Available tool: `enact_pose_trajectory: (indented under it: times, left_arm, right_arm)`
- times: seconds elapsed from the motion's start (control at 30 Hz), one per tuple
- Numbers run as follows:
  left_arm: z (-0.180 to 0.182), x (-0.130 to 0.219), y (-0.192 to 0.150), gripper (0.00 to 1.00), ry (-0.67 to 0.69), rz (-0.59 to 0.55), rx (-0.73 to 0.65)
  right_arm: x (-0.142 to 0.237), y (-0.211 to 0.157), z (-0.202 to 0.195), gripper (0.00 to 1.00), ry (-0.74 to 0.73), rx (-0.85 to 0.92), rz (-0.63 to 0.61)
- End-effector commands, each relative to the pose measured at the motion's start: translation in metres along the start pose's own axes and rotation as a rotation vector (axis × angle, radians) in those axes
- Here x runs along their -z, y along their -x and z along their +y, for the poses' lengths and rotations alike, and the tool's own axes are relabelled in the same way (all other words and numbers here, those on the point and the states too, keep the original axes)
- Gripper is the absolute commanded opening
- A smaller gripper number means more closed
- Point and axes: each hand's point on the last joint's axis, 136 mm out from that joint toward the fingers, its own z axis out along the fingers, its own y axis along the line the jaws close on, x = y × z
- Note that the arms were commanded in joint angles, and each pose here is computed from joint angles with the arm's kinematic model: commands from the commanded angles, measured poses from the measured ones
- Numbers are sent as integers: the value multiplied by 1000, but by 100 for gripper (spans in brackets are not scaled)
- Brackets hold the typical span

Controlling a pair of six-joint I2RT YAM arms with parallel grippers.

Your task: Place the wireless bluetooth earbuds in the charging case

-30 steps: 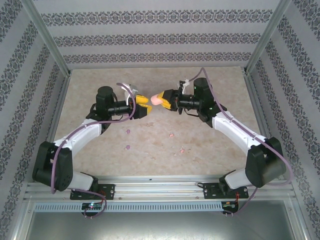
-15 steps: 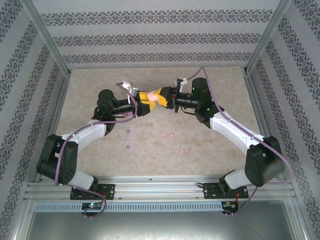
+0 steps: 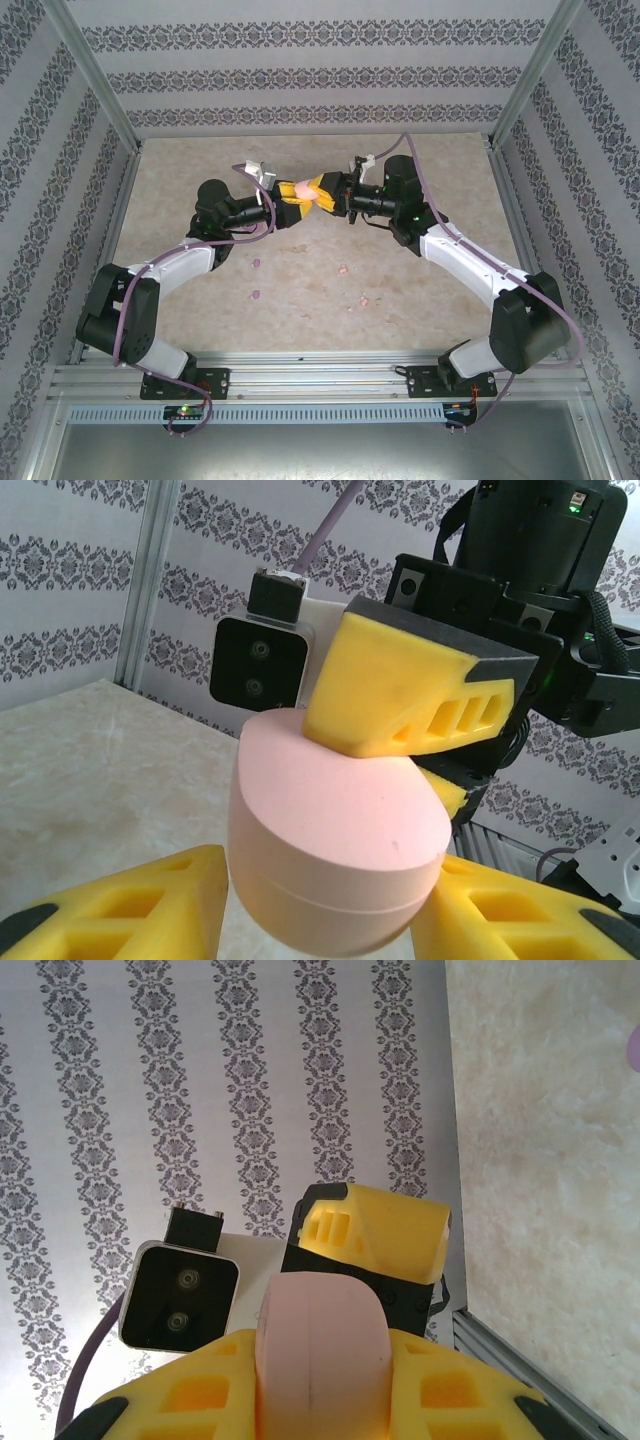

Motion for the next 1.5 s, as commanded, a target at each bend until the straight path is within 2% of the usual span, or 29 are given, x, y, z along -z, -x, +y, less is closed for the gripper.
enact_pose_trajectory:
  times: [0.0, 0.03, 0.13, 0.23, 0.33, 0.57, 0.8, 0.87, 1.0, 1.17, 1.37, 1.47]
  left_arm:
    - [-8, -5, 20, 46, -23, -47, -50]
    - [-8, -6, 21, 45, -23, -48, -51]
    - [-10, -5, 22, 54, -23, -56, -58]
    - [-11, -6, 23, 55, -19, -55, -61]
    - [-11, -6, 21, 50, -18, -43, -57]
    - [-11, -6, 23, 29, -16, -46, -56]
    - [-17, -3, 22, 26, -24, -40, -66]
    - [-19, -3, 22, 30, -28, -40, -73]
    - [-22, -2, 25, 50, -38, -49, -85]
    - [-22, -3, 27, 52, -42, -51, -92]
    - [-21, -3, 23, 48, -43, -42, -86]
    - [-21, -2, 18, 56, -39, -36, -83]
  right_arm:
    - [-5, -4, 8, 21, 24, 10, 19]
    - [-5, -5, 8, 21, 24, 13, 20]
    - [-5, -5, 6, 21, 18, 8, 18]
    - [-4, -6, 4, 21, 18, 5, 17]
    - [-3, -6, 6, 21, 21, 10, 13]
    - [-3, -7, 2, 23, 14, 11, 11]
    - [-1, -9, -5, 28, -1, 23, 8]
    - [0, -9, -6, 27, -6, 25, 2]
    - [1, -7, -4, 25, -1, 27, -7]
    - [2, -8, 0, 24, 6, 31, -12]
    - [3, -8, 3, 24, 14, 30, -14]
    - [3, -8, 6, 24, 19, 32, -15]
